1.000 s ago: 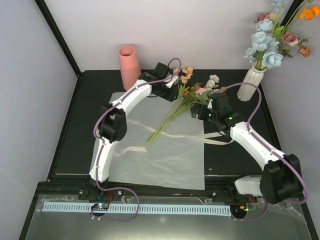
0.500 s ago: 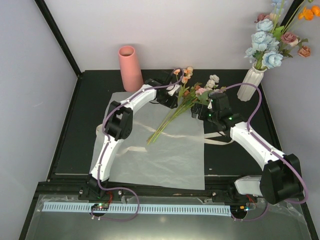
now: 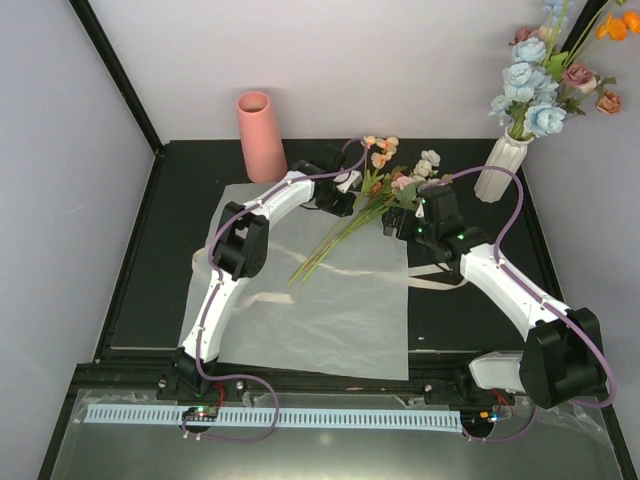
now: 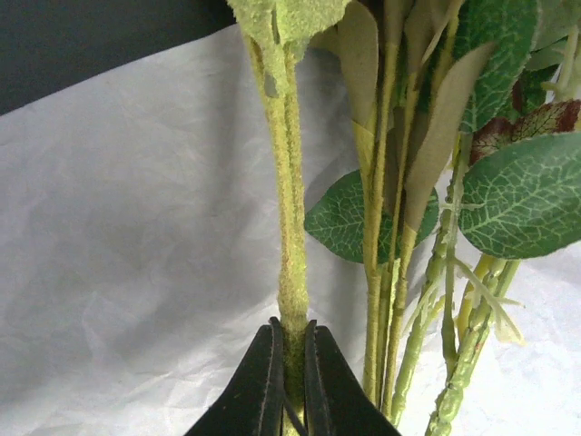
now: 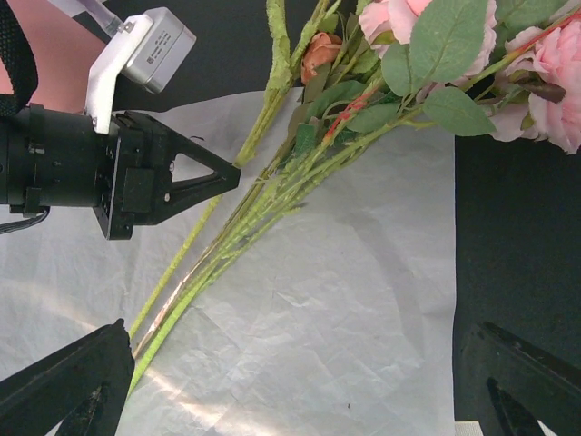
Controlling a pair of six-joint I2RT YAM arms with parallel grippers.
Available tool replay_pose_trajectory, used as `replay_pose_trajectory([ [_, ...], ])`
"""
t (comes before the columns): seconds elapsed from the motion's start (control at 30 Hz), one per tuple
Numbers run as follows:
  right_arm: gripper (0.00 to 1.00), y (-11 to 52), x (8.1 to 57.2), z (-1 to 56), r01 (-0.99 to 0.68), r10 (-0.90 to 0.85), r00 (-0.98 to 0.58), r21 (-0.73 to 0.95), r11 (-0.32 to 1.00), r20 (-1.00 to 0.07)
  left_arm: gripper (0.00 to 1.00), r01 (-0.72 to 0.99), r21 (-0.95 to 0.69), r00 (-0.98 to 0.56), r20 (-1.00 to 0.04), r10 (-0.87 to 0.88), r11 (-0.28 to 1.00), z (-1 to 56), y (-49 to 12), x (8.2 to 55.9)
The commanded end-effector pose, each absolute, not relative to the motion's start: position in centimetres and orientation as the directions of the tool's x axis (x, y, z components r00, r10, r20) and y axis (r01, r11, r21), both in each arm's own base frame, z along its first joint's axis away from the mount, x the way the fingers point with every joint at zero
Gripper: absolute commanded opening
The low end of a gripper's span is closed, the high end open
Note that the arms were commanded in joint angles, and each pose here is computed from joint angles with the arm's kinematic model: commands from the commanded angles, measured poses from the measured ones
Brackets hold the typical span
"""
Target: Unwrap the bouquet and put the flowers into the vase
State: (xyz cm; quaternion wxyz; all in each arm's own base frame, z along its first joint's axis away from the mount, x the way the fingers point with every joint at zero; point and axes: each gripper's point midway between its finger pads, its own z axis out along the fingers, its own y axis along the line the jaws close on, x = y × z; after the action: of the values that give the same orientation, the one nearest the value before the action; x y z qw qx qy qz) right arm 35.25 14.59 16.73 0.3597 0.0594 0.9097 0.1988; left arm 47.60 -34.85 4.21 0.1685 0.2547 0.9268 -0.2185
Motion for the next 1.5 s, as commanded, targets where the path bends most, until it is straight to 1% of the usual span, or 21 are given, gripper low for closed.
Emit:
replay_pose_trajectory([
  [0.0, 1.0, 13.9, 35.6, 16.7, -0.012, 0.267, -0.718, 0.395, 0.919, -0.643, 0.02, 0.561, -0.342, -0.8, -0.459, 0.387, 0.754, 4.8, -36.4, 48.2],
  [0.1, 1.0, 13.9, 35.6, 16.6, -0.011, 0.266, -0.72, 0.394, 0.919, -0.641, 0.02, 0.56, -0.343, -0.797, -0.471, 0.378, 0.754, 5.7, -36.4, 48.3],
  [0.23, 1.0, 13.9, 35.7, 16.5, -0.011, 0.265, -0.721, 0.393, 0.919, -0.64, 0.02, 0.555, -0.332, -0.789, -0.502, 0.356, 0.763, 8.2, -36.2, 48.6],
  [0.5, 1.0, 14.0, 35.7, 16.6, -0.021, 0.258, -0.718, 0.391, 0.92, -0.647, 0.02, 0.575, -0.315, -0.727, -0.62, 0.295, 0.755, 16.7, -35.6, 48.3],
  [0.83, 1.0, 16.9, 34.8, 18.6, -0.211, 0.221, -0.69, 0.483, 0.85, -0.689, 0.02, 0.605, -0.298, -0.59, -0.791, 0.164, 0.738, 27.7, -33.3, 46.6],
  [1.0, 1.0, 17.5, 34.7, 18.1, -0.236, 0.208, -0.701, 0.498, 0.835, -0.682, 0.02, 0.624, -0.24, -0.436, -0.897, 0.076, 0.743, 33.9, -31.1, 45.7],
  [1.1, 1.0, 17.6, 34.8, 17.8, -0.24, 0.206, -0.704, 0.5, 0.832, -0.68, 0.02, 0.611, -0.174, -0.294, -0.956, 0.017, 0.772, 38.5, -29.1, 45.4],
  [1.2, 1.0, 17.8, 34.8, 17.6, -0.244, 0.204, -0.707, 0.504, 0.829, -0.677, 0.02, 0.587, -0.109, -0.154, -0.988, -0.021, 0.802, 42.7, -27.0, 44.9],
  [1.33, 1.0, 17.9, 34.8, 17.5, -0.248, 0.2, -0.709, 0.505, 0.827, -0.676, 0.01, 0.541, -0.036, 0.044, -0.997, -0.071, 0.84, 47.2, -24.4, 44.3],
  [1.47, 1.0, 17.9, 34.8, 17.4, -0.249, 0.199, -0.71, 0.506, 0.826, -0.675, 0.02, 0.457, 0.009, 0.278, -0.951, -0.134, 0.889, 51.3, -20.6, 43.9],
])
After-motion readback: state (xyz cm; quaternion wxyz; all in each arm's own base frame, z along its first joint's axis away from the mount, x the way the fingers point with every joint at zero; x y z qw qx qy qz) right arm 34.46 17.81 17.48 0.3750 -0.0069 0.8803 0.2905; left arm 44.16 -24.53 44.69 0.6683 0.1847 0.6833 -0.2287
